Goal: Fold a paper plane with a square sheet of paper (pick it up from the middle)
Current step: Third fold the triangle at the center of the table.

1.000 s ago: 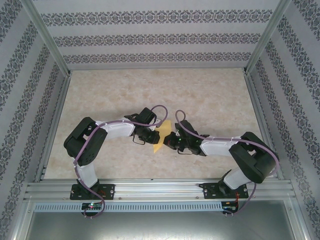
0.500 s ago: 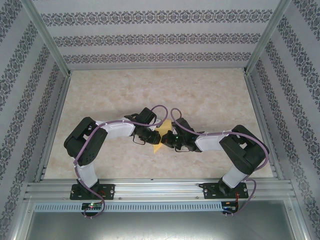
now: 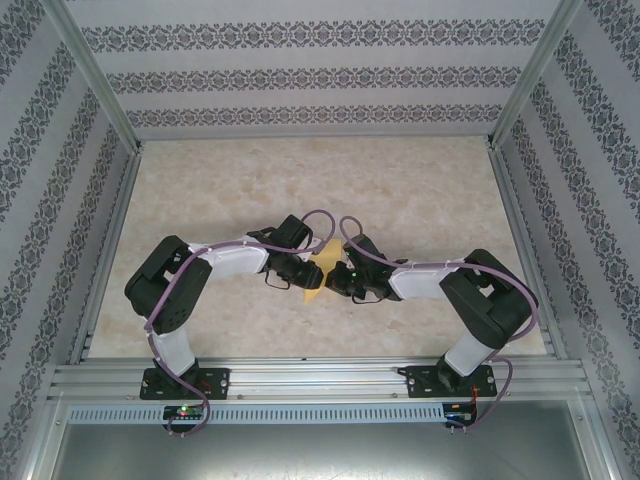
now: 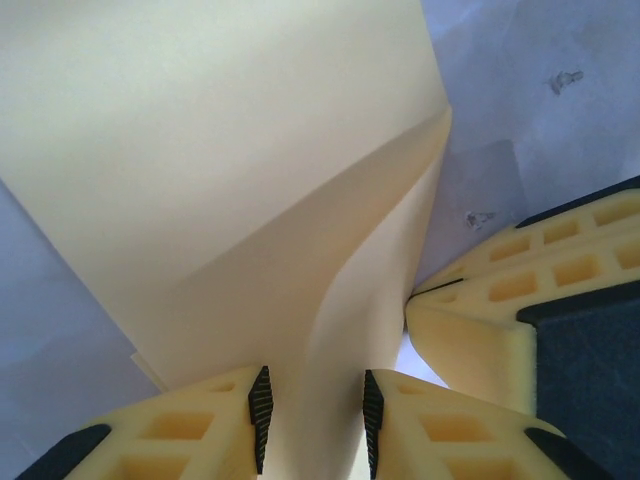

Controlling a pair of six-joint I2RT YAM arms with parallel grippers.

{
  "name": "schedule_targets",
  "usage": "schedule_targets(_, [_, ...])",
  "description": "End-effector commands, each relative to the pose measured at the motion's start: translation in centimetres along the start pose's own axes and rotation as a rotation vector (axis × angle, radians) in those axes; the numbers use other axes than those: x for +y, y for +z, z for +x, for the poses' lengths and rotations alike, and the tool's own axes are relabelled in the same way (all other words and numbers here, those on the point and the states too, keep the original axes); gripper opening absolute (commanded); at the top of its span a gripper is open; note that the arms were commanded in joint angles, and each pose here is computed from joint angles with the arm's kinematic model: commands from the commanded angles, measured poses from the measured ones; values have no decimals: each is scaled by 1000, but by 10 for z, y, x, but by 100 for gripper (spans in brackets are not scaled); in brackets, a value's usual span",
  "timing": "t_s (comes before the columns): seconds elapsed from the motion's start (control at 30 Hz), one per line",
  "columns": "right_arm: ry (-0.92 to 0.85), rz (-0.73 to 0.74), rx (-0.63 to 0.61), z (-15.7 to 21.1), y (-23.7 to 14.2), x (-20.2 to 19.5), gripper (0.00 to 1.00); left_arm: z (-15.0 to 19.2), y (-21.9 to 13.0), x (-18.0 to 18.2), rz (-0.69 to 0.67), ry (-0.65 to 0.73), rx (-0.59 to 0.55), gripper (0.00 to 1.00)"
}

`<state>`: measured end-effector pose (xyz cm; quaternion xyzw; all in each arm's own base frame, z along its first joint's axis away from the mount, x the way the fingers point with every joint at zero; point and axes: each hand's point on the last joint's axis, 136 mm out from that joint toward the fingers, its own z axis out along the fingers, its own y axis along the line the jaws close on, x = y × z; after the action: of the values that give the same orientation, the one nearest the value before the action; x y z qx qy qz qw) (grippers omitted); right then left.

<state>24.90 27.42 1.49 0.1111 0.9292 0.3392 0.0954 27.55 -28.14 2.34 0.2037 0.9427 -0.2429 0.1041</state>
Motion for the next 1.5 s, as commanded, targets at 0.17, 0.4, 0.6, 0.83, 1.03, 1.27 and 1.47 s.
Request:
schedule_targets(0.17, [-57, -57, -72, -13, -27, 24, 0, 11, -1, 9, -46, -13, 26, 33])
schedule_targets(0.4, [-38, -122, -85, -32, -21, 33, 0, 12, 3, 9, -39, -15, 36, 32])
schedule_targets(0.6, [1, -20, -66, -29, 3, -4, 0, 12, 4, 9, -42, -16, 40, 32])
schedule_targets(0.83, [-13, -61, -81, -36, -12, 14, 0, 13, 3, 10, -48, -15, 41, 32])
schedule_targets(1.03, [-33, -87, -97, -49, -18, 22, 0, 12, 1, 11, -56, -17, 33, 33])
schedule_targets(1.27, [24, -7, -62, -45, 6, -11, 0, 12, 1, 12, -63, -19, 31, 34])
schedule_targets(1.47, [31, -38, -62, -45, 4, -8, 0, 13, 0, 14, -71, -26, 29, 34])
